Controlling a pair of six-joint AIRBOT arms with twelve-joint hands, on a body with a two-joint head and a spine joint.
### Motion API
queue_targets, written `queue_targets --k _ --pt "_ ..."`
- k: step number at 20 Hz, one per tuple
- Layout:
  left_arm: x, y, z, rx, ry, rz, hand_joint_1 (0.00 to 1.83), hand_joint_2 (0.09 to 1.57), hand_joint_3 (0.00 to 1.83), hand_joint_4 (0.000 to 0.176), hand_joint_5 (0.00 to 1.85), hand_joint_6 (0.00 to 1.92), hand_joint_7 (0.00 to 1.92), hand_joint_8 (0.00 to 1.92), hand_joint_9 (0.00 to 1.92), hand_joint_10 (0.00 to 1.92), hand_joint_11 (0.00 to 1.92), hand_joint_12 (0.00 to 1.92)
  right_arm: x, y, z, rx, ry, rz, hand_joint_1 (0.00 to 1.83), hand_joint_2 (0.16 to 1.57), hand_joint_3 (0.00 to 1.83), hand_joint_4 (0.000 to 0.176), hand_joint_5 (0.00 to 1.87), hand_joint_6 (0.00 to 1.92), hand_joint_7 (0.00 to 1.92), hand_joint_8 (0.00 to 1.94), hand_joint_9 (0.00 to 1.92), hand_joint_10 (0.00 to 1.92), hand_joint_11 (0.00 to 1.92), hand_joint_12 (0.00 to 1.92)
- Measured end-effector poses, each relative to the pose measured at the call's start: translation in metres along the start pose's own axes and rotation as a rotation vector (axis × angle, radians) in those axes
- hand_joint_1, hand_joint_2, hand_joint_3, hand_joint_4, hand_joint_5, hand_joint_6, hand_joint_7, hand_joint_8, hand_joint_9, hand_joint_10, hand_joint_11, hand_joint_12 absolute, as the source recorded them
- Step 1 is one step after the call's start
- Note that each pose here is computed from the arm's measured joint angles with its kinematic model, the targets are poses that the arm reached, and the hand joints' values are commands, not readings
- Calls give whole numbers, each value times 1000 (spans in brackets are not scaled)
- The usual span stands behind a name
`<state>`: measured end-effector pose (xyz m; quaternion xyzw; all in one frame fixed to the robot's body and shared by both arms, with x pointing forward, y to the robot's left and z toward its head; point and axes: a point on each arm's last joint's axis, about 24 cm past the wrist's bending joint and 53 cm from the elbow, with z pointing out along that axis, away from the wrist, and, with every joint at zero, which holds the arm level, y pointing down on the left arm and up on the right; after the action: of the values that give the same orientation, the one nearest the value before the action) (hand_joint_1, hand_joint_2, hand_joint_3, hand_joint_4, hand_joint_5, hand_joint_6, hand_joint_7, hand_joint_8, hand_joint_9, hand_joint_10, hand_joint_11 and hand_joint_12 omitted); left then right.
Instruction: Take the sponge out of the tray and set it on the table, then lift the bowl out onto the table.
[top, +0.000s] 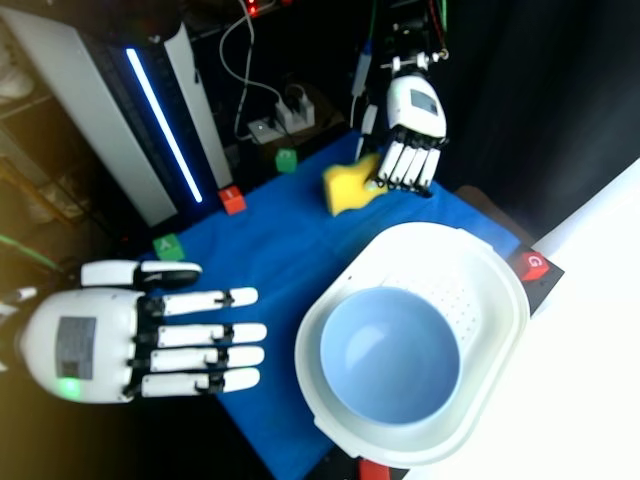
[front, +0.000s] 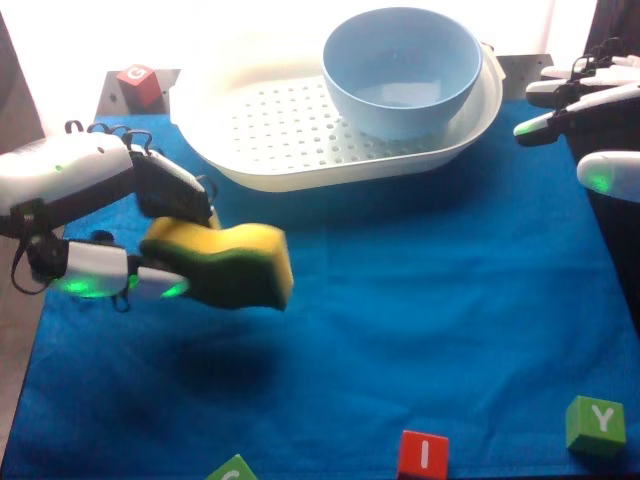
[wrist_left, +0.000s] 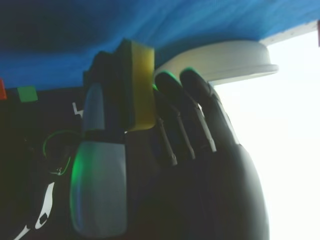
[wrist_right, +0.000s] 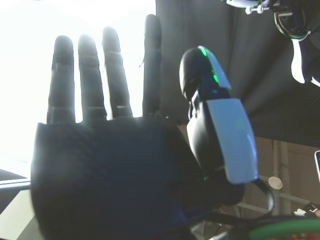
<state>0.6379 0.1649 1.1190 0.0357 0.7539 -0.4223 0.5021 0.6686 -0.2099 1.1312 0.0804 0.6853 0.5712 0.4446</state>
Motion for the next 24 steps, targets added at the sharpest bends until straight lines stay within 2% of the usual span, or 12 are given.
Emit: queue_targets --k 1,2,3,4,10,12,13,14,16,19,21,24 --pt "-1 -1 0 4 -3 0 724 942 0 149 366 3 393 4 366 59 14 939 0 0 0 0 1 0 379 1382 0 89 627 0 321 0 211 0 2 504" --pt "-1 -2 0 6 -6 -2 725 927 0 171 210 0 240 4 240 16 2 719 0 0 0 0 1 2 400 1384 0 81 628 0 320 0 210 0 0 535" --pt "-3 -2 0 7 -11 -5 738 888 0 175 53 0 65 8 78 8 0 317 0 0 0 0 0 5 440 1393 1 63 629 0 320 0 206 0 0 553" --pt "-4 -2 0 8 -18 -11 759 863 0 176 1 0 2 0 2 0 0 13 0 0 0 0 -1 8 429 1381 0 76 634 1 310 0 187 1 0 502" --pt "-8 -3 -1 13 -37 -25 721 850 0 176 0 0 0 0 0 0 0 0 0 0 0 0 -2 10 448 1374 1 68 616 0 289 2 169 1 0 501" --pt "-11 -2 -2 14 -52 -36 415 919 22 176 0 0 0 0 0 0 0 0 0 0 0 0 -2 12 453 1386 2 85 597 0 292 1 183 4 0 539" --pt "-14 0 -3 11 -68 -49 215 954 29 176 0 0 0 0 0 0 0 0 0 0 0 0 -2 12 404 1369 0 121 577 1 314 1 218 2 0 583" --pt "-17 0 -4 11 -84 -55 215 954 29 176 0 0 0 0 0 0 0 0 0 0 0 0 -2 12 404 1369 0 121 577 1 314 1 218 2 0 583" --pt "-25 3 -8 11 -126 -87 359 978 17 176 0 0 0 0 0 0 0 0 0 0 0 0 -1 12 448 1331 0 126 512 3 298 1 168 4 0 282" --pt "-28 5 -10 9 -144 -93 453 939 0 176 0 0 0 0 0 0 0 0 0 0 0 0 1 9 511 1306 0 154 417 1 233 1 93 1 0 60" --pt "-32 5 -11 8 -161 -92 480 917 0 176 0 0 0 0 0 0 0 0 -4 1 4 -10 -7 2 625 1268 0 155 393 3 233 1 83 1 13 58" --pt "-36 3 -12 17 -178 -97 558 901 0 176 0 0 0 0 0 0 0 0 -12 10 15 -44 -27 -8 677 1162 0 175 365 0 195 0 51 0 0 227"
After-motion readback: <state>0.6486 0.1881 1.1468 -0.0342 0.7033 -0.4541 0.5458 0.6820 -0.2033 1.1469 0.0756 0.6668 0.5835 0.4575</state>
